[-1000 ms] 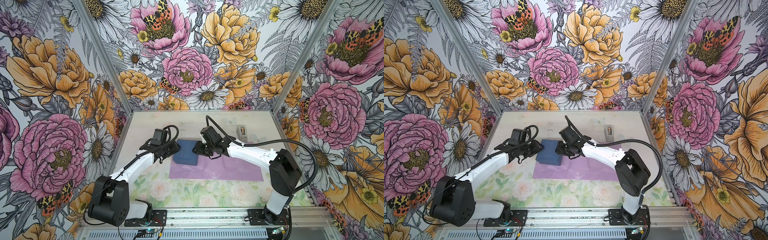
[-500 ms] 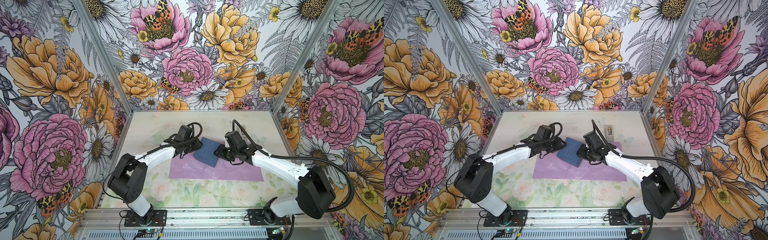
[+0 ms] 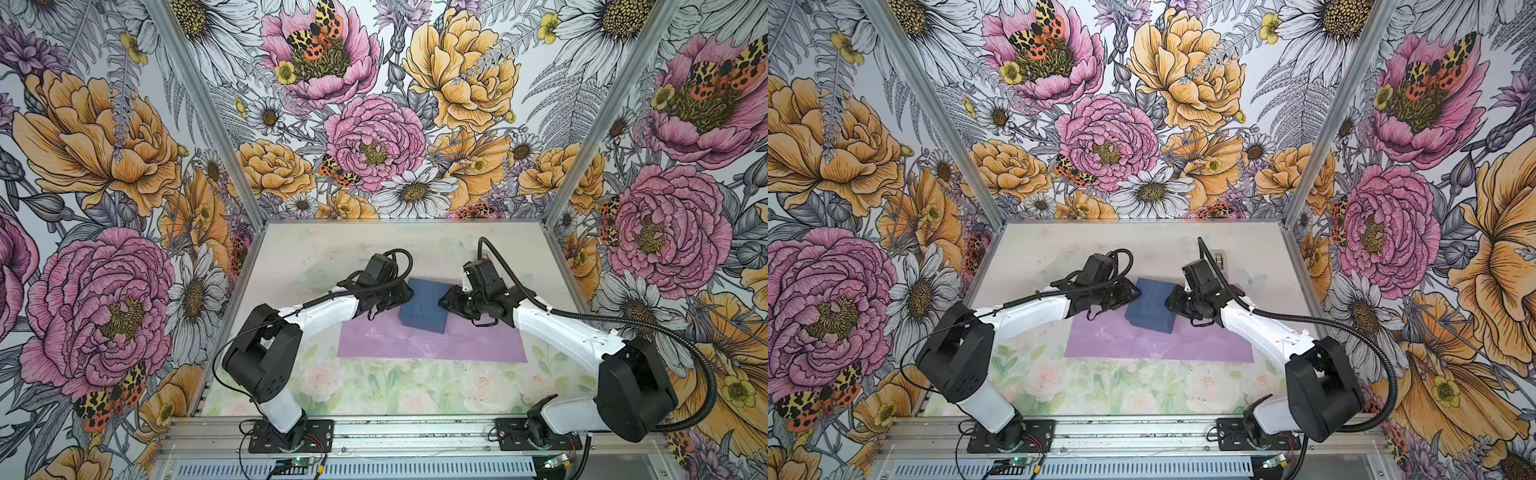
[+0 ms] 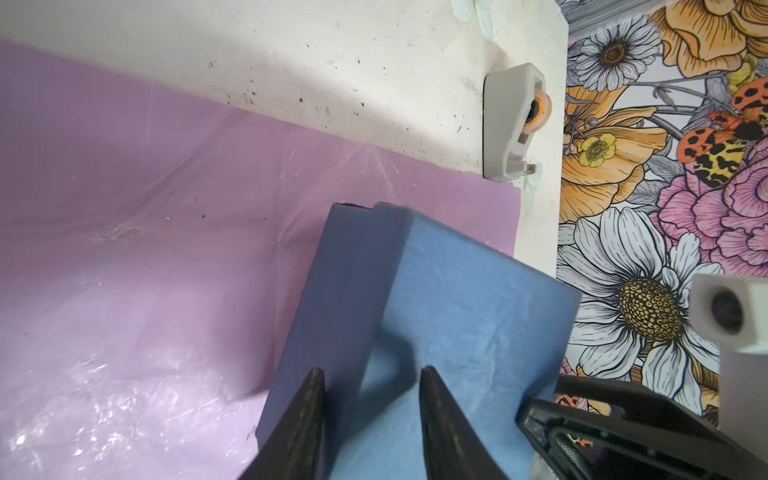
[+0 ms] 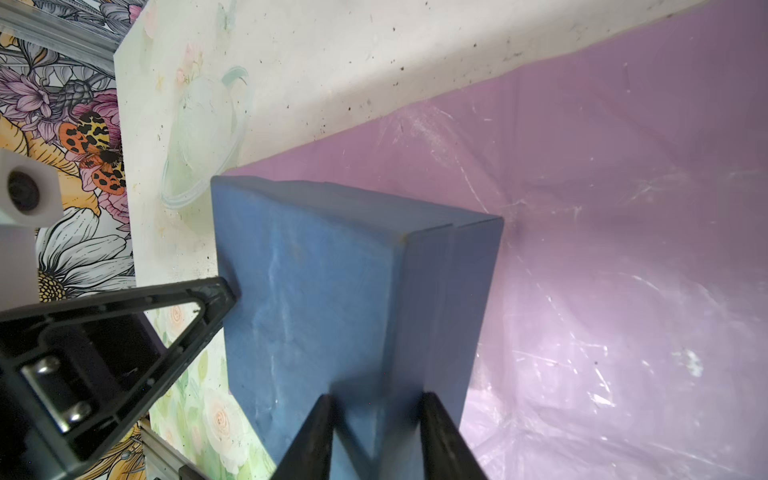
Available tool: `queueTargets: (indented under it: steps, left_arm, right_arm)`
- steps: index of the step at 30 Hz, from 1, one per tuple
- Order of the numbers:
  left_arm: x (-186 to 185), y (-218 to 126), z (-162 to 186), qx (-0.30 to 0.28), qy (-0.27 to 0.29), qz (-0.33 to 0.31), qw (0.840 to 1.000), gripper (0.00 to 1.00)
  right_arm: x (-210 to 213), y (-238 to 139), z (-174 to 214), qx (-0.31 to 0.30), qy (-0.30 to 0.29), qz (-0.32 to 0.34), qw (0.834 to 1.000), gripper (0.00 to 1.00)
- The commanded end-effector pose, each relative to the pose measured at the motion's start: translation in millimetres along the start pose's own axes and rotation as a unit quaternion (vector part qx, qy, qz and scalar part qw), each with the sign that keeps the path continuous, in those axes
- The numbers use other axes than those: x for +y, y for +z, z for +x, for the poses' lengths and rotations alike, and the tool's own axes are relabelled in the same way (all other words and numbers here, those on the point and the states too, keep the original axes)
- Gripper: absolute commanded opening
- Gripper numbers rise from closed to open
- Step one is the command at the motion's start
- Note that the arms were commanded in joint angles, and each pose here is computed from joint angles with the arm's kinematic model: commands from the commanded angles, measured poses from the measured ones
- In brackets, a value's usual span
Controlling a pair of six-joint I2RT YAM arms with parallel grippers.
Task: Wrap the gift box in paper
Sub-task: 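Carry the blue box with both grippers onto the lavender paper's center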
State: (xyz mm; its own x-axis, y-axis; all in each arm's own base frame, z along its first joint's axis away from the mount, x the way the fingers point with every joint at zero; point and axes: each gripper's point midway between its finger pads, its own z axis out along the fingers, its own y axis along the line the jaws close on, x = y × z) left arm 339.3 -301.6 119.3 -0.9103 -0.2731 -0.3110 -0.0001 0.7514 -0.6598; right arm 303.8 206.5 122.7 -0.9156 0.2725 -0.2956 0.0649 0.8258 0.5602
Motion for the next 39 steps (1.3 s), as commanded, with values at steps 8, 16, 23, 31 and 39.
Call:
queueTargets:
  steps: [8,16,23,31,39]
  left_arm:
    - [-20.5,-3.8,9.3,0.003,-0.001,0.034,0.999,0.39]
    - [-13.0,-5.0,16.1,0.006,-0.005,0.024,1.0,0.39]
    - [-5.8,-3.6,18.1,0.004,-0.006,0.015,1.0,0.39]
    - [-1.4,-0.8,19.7,0.006,-0.009,0.008,1.0,0.48]
    - [4.2,-1.9,25.4,0.012,-0.02,0.005,1.0,0.53]
  right_arm:
    - [-2.3,0.4,-2.4,0.003,-0.014,-0.014,1.0,0.36]
    - [-13.6,5.0,-1.2,0.008,-0.013,-0.002,1.0,0.36]
    - [-21.9,9.4,0.5,0.012,-0.015,0.01,1.0,0.36]
    - [-22.2,6.2,-1.6,0.01,-0.008,0.005,1.0,0.47]
    - [-20.2,7.6,6.2,0.041,0.006,-0.02,0.999,0.58]
